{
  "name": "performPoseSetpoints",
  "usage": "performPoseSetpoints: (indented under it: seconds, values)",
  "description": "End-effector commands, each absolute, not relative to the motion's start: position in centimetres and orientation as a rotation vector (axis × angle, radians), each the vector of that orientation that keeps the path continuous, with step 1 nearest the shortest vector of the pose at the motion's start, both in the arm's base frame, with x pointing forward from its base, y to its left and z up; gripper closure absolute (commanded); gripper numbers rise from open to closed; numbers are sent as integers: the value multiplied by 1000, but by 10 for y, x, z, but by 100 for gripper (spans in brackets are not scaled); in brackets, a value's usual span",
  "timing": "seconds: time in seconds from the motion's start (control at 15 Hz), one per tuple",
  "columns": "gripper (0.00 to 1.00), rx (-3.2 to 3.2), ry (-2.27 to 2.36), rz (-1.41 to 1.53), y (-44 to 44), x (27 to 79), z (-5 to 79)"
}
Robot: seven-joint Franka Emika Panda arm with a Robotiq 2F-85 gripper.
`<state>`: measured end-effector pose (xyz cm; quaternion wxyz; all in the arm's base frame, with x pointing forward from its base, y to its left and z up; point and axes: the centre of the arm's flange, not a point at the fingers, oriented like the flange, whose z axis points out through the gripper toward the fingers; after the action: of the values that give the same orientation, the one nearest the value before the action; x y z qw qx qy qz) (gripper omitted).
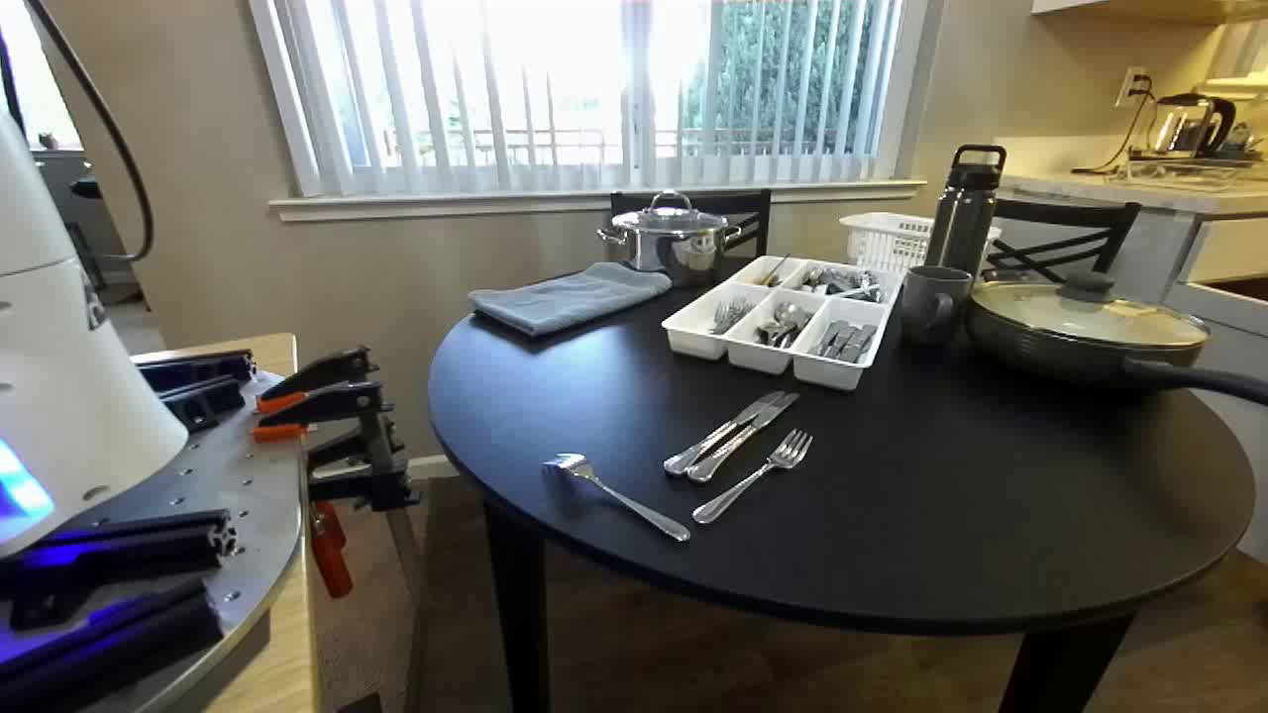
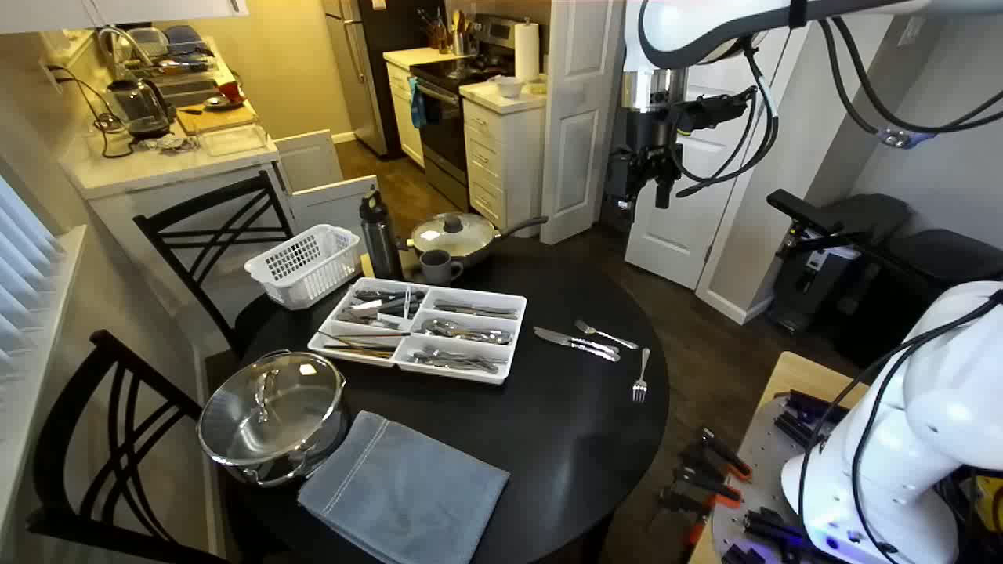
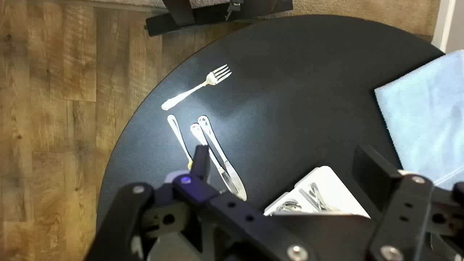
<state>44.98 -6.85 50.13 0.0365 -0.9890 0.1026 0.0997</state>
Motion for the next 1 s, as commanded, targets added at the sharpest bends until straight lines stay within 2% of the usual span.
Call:
performPoseSetpoints:
  seconds: [0.0, 0.33, 0.67, 0.93]
  values:
    - [0, -3037, 315, 306, -68, 450, 501]
    - [0, -2975, 330, 218, -94, 491, 418]
    - [0, -2797, 465, 353, -133, 516, 303]
    - [0, -2702, 411, 458, -131, 517, 260]
